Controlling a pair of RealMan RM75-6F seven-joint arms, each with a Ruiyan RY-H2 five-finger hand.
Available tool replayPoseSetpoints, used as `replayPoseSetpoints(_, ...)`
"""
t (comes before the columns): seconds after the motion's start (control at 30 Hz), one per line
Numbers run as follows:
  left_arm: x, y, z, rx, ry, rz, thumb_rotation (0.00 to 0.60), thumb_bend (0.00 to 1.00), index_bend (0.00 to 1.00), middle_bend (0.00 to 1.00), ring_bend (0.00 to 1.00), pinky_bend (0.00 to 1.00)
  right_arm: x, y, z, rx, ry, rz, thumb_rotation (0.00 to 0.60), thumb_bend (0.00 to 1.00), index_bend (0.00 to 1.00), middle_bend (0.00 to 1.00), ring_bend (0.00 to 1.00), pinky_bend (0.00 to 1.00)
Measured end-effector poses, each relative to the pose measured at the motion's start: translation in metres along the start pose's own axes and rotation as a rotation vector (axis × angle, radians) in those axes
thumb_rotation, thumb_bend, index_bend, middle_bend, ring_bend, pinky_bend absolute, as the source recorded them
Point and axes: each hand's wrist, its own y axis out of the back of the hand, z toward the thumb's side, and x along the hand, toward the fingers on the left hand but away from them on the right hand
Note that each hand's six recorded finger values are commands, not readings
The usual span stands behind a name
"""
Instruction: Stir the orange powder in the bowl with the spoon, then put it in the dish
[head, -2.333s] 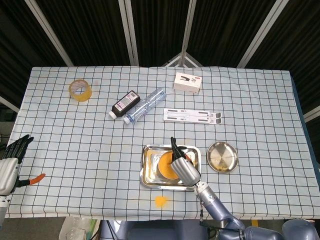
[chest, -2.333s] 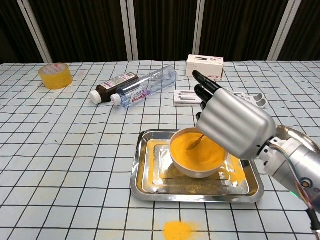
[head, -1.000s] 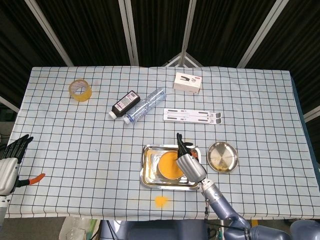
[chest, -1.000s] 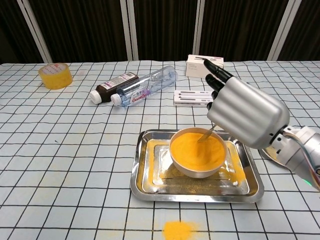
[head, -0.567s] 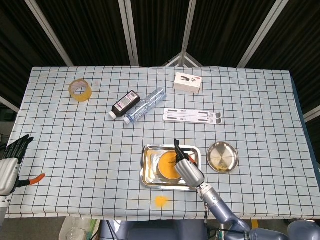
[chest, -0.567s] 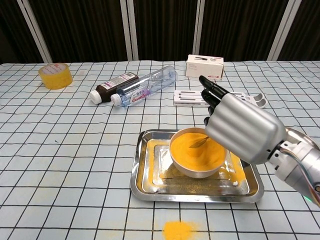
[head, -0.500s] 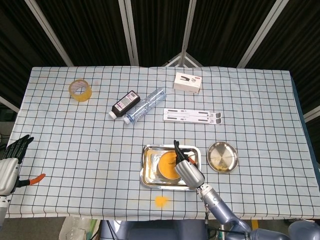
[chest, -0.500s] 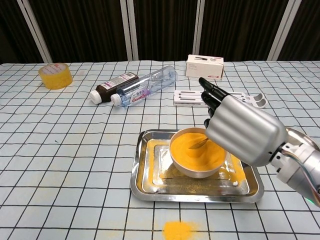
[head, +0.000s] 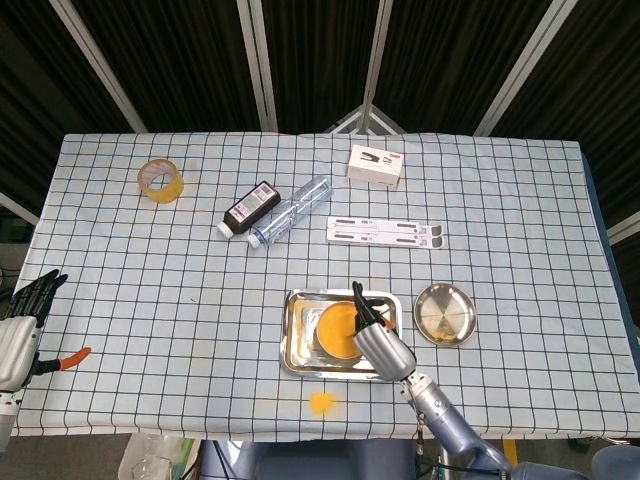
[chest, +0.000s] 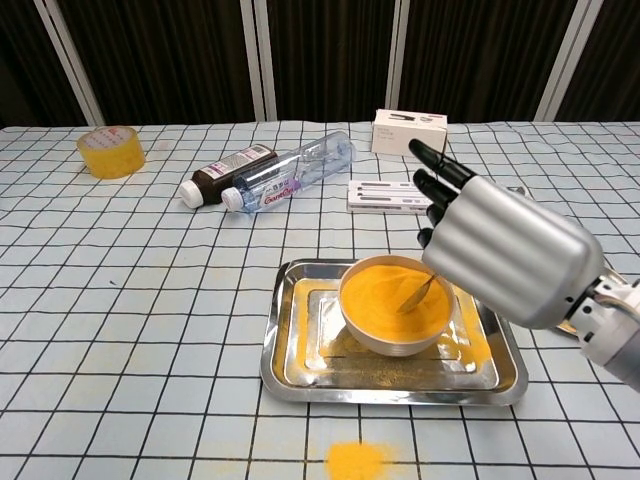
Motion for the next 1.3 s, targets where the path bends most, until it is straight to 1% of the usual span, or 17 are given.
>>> replayPoseSetpoints(0.1,0.000,0.000,-0.001,0.001,0.002,-0.002,0.600,0.01,0.00,0.00,0.00,0.00,-0.004,0.001,-0.010,-0.008,-0.035,-0.007,0.600,0.58,0.61,0.51,0.18,0.00)
replayPoseSetpoints(0.17,0.001,0.000,0.000,0.001,0.002,-0.002,0.600,0.01,0.00,0.00,0.00,0.00,-0.004,0.000,-0.015,0.002,-0.044,-0.011,0.600,0.58,0.61,0.51,0.18,0.00)
replayPoseSetpoints(0.23,0.001,-0.001,0.000,0.001,0.002,-0.004,0.600,0.00,0.00,0.00,0.00,0.00,-0.002,-0.004,-0.014,0.029,-0.031,-0.010,0.600,0.58,0.61,0.51,0.18,0.00)
replayPoseSetpoints(0.33,0.001,0.000,0.000,0.001,0.001,-0.002,0.600,0.01,0.00,0.00,0.00,0.00,0.003,-0.009,-0.008,0.061,0.009,-0.005,0.600,0.58,0.61,0.51,0.18,0.00)
replayPoseSetpoints(0.47,0.000,-0.001,0.000,0.003,0.001,-0.002,0.600,0.01,0.00,0.00,0.00,0.00,0.003,-0.009,-0.010,0.053,-0.003,-0.008,0.600,0.58,0.61,0.51,0.18,0.00)
replayPoseSetpoints(0.6,0.001,-0.001,0.000,0.001,0.002,-0.003,0.600,0.01,0.00,0.00,0.00,0.00,0.004,-0.006,-0.007,0.098,0.045,-0.039,0.600,0.58,0.61,0.51,0.18,0.00)
replayPoseSetpoints(0.83,0.001,0.000,0.000,0.002,0.003,-0.001,0.600,0.01,0.00,0.00,0.00,0.00,-0.001,-0.001,-0.007,0.140,0.071,-0.070,0.600,0.58,0.61,0.51,0.18,0.00)
replayPoseSetpoints(0.97,0.001,0.000,0.000,0.000,0.003,-0.001,0.600,0.01,0.00,0.00,0.00,0.00,0.001,0.000,0.001,0.218,0.145,-0.107,0.600,0.58,0.61,0.51,0.18,0.00)
replayPoseSetpoints(1.03,0.000,0.000,0.000,-0.001,0.001,0.001,0.600,0.00,0.00,0.00,0.00,0.00,0.002,0.003,0.005,0.231,0.173,-0.118,0.600,0.58,0.61,0.51,0.18,0.00)
replayPoseSetpoints(1.2,0.000,0.000,0.000,-0.003,0.003,0.000,0.600,0.00,0.00,0.00,0.00,0.00,-0.006,0.012,0.001,0.223,0.141,-0.127,0.600,0.58,0.61,0.51,0.18,0.00)
replayPoseSetpoints(1.3,0.001,0.000,0.000,-0.004,0.003,-0.001,0.600,0.01,0.00,0.00,0.00,0.00,-0.011,0.013,-0.004,0.231,0.127,-0.128,0.600,0.58,0.61,0.51,0.18,0.00)
